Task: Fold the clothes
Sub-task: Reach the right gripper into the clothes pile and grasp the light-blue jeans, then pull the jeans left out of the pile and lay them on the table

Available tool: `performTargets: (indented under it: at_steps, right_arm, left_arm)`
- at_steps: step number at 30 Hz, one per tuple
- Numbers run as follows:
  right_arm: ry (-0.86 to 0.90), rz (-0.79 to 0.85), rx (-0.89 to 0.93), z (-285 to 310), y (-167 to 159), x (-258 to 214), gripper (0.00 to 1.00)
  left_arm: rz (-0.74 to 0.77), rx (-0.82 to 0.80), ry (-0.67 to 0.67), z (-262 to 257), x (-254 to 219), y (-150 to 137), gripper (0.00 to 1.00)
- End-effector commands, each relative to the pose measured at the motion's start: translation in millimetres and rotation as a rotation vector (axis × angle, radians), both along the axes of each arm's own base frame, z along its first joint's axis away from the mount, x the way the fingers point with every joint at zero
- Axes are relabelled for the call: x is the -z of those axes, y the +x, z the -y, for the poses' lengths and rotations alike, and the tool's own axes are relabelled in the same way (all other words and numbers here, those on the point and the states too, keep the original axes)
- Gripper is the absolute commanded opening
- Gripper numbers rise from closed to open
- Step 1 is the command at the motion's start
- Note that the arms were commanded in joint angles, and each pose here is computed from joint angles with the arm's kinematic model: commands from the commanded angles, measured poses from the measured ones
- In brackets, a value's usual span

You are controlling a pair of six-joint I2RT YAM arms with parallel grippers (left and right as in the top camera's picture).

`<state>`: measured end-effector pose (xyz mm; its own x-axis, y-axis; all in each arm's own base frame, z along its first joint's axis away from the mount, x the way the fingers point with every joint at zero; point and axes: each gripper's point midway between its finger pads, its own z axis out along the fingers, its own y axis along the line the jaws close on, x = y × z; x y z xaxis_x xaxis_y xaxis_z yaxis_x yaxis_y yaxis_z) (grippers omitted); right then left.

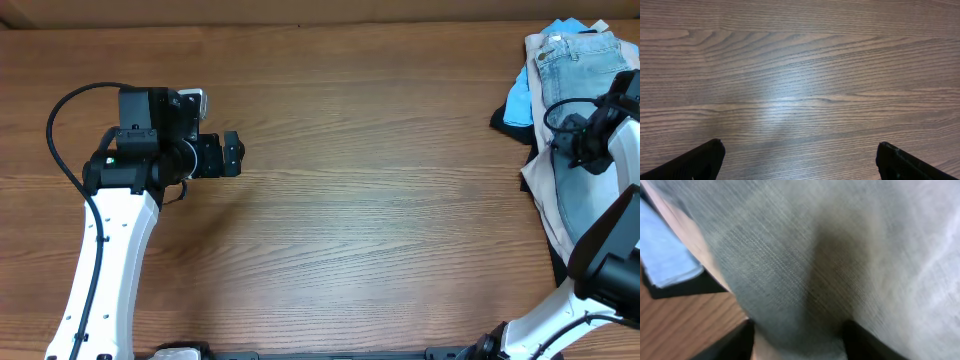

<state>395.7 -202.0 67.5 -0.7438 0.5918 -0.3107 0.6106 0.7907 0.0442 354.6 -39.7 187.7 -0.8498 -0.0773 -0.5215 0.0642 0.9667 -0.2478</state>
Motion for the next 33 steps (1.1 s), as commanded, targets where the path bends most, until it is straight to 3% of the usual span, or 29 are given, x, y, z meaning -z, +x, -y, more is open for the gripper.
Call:
performTargets:
  at_steps: [1,6,9,13,23,33]
  right_arm:
    - [0.013,-0.037,0.015,1.2,-4.5,16.6,0.49]
    - [0.017,-0.025,0.034,1.7,-2.4,15.6,0.21]
    - [0.064,0.008,0.016,-6.5,4.2,10.3,0.04]
    - [0.158,0.094,-0.069,-29.7,18.0,-21.8,0.04]
    - [0.203,0.191,-0.341,-139.5,24.1,-146.2,0.04]
    - [0.284,0.077,-0.807,-349.9,-10.7,-137.4,0.08]
  left_arm:
    - [0.017,-0.003,-0.013,0.3,-7.2,5.1,1.0]
    - [0.018,-0.004,-0.012,0.2,-7.2,5.2,0.98]
    - [0.018,-0.005,-0.01,-0.2,-7.3,5.3,0.87]
    - [0.053,-0.007,-0.01,-1.0,-13.3,11.9,0.79]
    - [0.143,-0.048,-0.001,-16.4,-45.3,27.8,0.8]
    - [0.133,-0.161,0.007,-60.1,-47.1,25.7,0.88]
